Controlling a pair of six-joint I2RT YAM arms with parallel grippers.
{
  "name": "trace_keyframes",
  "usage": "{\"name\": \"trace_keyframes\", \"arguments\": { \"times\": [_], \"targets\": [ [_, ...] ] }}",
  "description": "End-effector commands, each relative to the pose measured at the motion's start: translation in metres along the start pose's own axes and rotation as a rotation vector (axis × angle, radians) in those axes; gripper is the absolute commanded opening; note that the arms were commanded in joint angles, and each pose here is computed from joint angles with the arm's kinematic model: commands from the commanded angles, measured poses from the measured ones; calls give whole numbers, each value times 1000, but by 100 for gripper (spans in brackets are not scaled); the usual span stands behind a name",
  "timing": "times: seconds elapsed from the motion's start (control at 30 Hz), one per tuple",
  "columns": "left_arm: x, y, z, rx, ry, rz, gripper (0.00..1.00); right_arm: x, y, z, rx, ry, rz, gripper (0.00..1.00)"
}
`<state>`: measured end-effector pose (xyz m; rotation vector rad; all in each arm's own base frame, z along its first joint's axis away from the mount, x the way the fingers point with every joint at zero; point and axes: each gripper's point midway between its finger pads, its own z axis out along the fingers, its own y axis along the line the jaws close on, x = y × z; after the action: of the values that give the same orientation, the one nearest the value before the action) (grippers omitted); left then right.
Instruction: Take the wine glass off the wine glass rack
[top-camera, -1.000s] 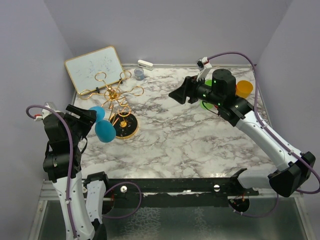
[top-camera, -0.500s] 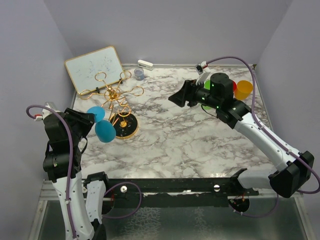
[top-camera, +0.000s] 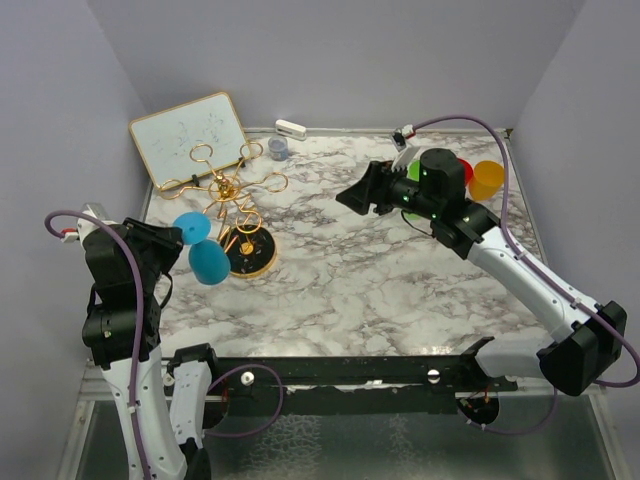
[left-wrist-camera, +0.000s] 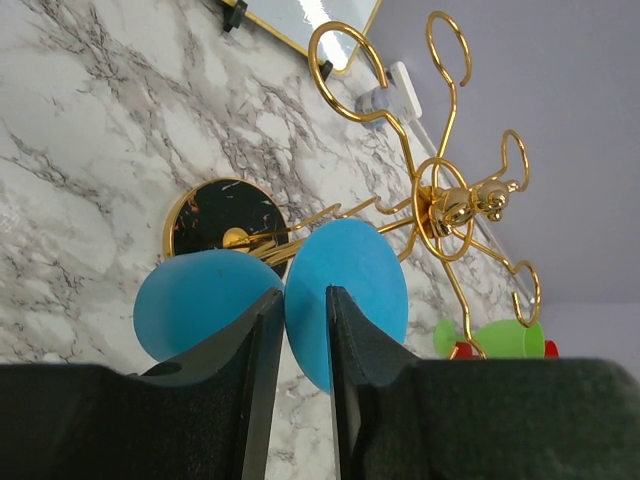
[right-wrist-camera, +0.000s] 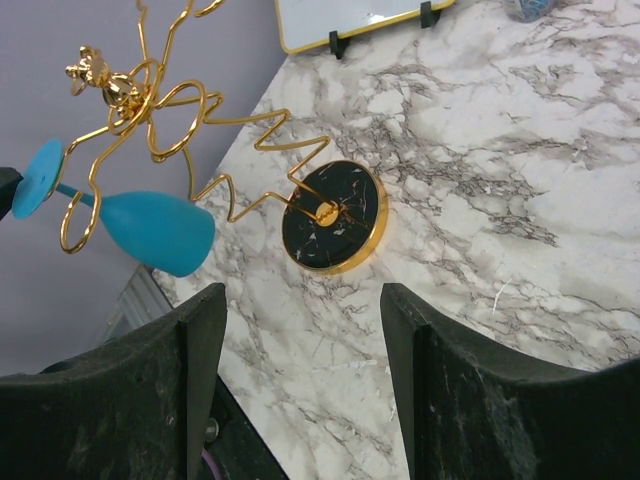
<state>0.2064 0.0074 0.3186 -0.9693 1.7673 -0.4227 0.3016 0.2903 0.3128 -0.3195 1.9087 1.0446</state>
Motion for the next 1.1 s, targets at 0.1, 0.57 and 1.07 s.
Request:
{"name": "trace_keyframes", "arguments": {
  "times": [0.1, 0.57, 1.07],
  "targets": [
    [4, 4, 6, -7, 11, 14, 20, -6, 8, -5, -29, -34, -3, 63],
    [3, 5, 1, 1, -13, -11, 28, -1, 5, -4, -26, -31, 12, 63],
    [11, -2, 7, 89, -23, -87, 30, 2, 5, -5, -31, -30, 17, 63]
  ]
}}
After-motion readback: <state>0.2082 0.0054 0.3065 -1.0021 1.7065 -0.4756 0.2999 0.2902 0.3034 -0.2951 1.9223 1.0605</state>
